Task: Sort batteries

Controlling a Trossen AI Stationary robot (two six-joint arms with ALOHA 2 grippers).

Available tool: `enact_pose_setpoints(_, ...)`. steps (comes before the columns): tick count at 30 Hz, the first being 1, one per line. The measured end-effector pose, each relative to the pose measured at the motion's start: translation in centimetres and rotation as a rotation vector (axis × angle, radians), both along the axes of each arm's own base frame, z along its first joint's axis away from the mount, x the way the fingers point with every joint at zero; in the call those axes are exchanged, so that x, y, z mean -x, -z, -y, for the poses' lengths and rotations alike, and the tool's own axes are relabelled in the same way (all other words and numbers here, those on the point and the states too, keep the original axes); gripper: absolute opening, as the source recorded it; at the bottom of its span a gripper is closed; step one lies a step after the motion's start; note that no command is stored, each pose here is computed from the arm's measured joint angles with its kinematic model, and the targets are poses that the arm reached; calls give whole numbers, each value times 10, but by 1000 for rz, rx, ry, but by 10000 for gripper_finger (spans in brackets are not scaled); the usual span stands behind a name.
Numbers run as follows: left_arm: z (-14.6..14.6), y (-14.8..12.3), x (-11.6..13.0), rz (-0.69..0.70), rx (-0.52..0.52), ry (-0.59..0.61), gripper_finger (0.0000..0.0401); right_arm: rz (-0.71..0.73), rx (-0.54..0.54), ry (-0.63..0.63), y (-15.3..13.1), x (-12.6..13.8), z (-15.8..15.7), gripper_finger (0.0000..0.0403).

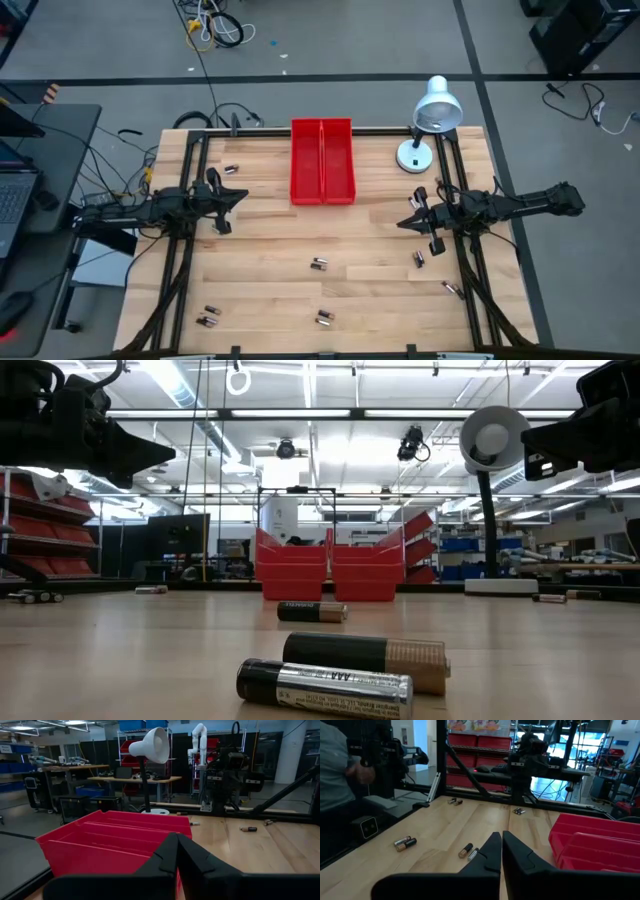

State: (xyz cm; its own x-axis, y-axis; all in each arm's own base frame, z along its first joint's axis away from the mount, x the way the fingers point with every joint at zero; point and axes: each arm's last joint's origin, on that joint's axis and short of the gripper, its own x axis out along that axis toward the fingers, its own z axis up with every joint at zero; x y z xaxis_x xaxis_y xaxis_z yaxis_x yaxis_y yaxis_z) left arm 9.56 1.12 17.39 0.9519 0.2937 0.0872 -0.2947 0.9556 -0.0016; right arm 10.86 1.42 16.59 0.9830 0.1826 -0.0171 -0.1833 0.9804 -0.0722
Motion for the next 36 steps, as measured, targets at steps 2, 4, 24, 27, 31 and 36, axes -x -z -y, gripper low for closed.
enact_pose_setpoints(2, 0, 0, 0, 0, 0, 0, 17, 0, 0, 0, 0, 0, 0, 4)
enact_pose_setpoints(4, 0, 0, 0, 0, 0, 0, 17, 0, 0, 0, 0, 0, 0, 3)
enact_pose_setpoints(24, 0, -8, 1, 103, 76, 11, 17, 322, 170, 263, -30, 3, 10, 1)
enact_pose_setpoints(27, 0, -9, 1, 116, 73, 11, 17, 371, 147, 273, -34, 5, 11, 1)
enact_pose_setpoints(31, -2, -10, 2, 126, 47, -51, 17, 434, -27, 270, -41, 8, 12, 1)
enact_pose_setpoints(36, -5, -14, 5, 204, 132, -174, 20, 321, -73, 464, -31, 3, 19, 1)
